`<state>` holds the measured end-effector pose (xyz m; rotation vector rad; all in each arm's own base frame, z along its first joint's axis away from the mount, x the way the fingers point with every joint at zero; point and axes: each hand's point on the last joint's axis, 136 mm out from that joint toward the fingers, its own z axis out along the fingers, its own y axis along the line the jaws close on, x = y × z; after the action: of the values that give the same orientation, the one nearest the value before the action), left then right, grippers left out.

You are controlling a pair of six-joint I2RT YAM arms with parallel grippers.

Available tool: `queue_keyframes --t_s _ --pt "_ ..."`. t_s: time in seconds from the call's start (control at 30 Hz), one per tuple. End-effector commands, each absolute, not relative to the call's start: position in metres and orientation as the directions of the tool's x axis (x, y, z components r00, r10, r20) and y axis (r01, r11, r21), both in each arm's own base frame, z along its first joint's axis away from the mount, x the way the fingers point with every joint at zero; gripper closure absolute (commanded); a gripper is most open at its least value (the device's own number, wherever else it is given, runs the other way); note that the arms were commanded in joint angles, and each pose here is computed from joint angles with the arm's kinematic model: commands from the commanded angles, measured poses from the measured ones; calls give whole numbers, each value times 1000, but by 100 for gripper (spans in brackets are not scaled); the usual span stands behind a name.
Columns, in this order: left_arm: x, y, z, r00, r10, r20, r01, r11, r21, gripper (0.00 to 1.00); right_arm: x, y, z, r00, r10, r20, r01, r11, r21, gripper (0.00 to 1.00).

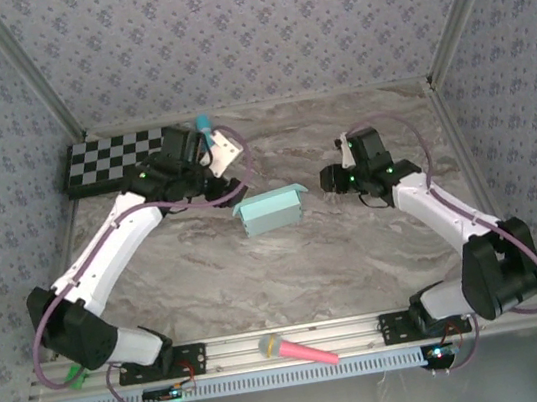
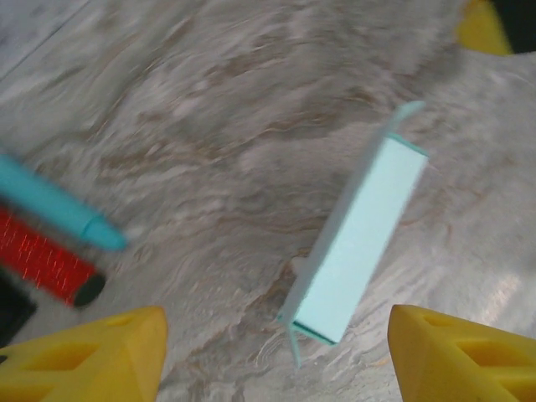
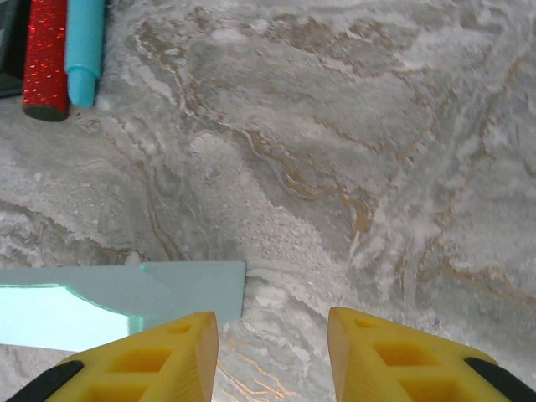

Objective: Fold the paper box

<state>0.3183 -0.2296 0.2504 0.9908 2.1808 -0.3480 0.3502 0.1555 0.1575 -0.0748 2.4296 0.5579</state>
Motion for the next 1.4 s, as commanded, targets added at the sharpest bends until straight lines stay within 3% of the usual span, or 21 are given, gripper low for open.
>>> queue_keyframes --t_s 0.0,0.23,0.53,1.37 --pt "331 -203 257 -625 295 -723 483 874 -60 30 350 165 166 -804 -32 -593 -304 881 364 59" --pt "316 -188 225 -766 -12 -642 246 919 -310 30 352 191 183 -808 -99 -581 -407 806 429 59" --pt "308 -196 191 -814 -147 -562 167 867 -469 37 354 209 181 -810 -150 -567 -447 783 433 59" --pt "308 -220 155 -871 -94 -482 203 825 -528 50 334 224 153 -848 -182 -498 -442 760 476 60"
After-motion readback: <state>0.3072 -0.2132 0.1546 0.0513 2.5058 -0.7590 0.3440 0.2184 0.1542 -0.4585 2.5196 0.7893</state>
